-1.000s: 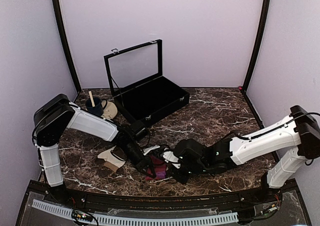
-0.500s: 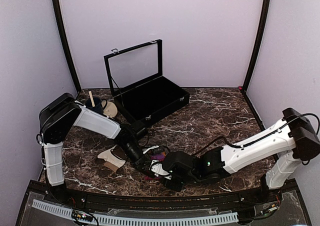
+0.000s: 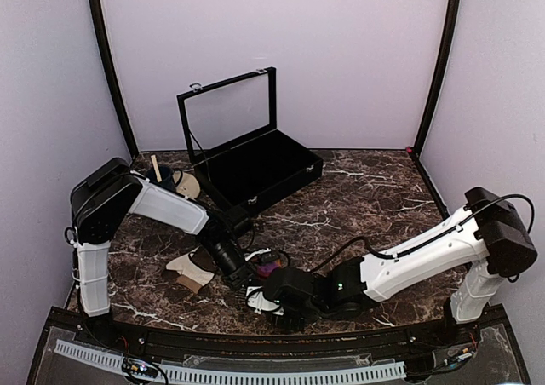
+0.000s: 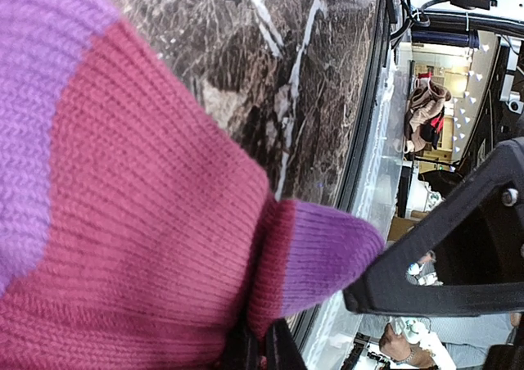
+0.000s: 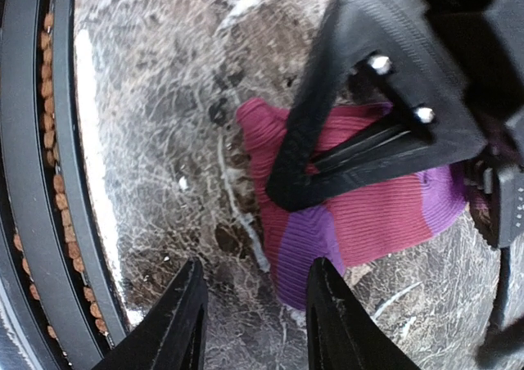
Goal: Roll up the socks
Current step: Roll the sock at the center of the board.
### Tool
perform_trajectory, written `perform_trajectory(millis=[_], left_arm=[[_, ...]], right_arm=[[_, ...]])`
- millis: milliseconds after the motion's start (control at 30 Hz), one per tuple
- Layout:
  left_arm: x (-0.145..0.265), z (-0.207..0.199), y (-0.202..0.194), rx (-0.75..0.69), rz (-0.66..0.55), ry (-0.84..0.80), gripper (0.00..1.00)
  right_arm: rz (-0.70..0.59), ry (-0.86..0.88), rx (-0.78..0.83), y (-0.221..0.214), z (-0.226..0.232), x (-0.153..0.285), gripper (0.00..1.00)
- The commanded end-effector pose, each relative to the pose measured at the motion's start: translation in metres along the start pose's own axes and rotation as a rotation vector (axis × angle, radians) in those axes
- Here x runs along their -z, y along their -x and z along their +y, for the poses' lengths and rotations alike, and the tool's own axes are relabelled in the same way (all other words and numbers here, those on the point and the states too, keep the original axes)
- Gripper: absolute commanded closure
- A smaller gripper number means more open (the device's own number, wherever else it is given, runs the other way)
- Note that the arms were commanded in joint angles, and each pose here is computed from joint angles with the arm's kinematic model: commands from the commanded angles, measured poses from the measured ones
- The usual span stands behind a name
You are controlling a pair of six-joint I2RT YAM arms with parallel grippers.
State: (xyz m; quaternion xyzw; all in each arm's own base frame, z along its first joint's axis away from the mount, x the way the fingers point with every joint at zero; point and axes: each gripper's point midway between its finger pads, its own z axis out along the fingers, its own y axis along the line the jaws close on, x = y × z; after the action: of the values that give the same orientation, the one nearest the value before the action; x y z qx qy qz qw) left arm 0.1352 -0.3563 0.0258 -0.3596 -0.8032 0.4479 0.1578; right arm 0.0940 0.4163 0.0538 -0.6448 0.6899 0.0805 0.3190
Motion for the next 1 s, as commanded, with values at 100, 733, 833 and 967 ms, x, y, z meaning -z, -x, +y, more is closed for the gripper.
perform_trajectory(millis=[100,733,833,967], left_arm=[[0.001,-0.002,-0.003,0.018,0.024,-0.026,1.0],[-0.002,0.0,-0.006,0.046,0.034,-0.055,1.0],[-0.002,0.001,-0.006,0.049,0.035,-0.056,1.0],[-0.002,0.001,-0.007,0.053,0.036,-0.062,1.0]], right_arm=[[0.015,0.009,0.079,-0.001,0.008,-0.006,0.62],[0.044,-0.017,0.13,-0.016,-0.008,-0.02,0.63],[0.034,-0.019,0.137,-0.013,-0.011,-0.019,0.63],[0.039,-0.01,0.15,-0.014,-0.011,-0.021,0.62]])
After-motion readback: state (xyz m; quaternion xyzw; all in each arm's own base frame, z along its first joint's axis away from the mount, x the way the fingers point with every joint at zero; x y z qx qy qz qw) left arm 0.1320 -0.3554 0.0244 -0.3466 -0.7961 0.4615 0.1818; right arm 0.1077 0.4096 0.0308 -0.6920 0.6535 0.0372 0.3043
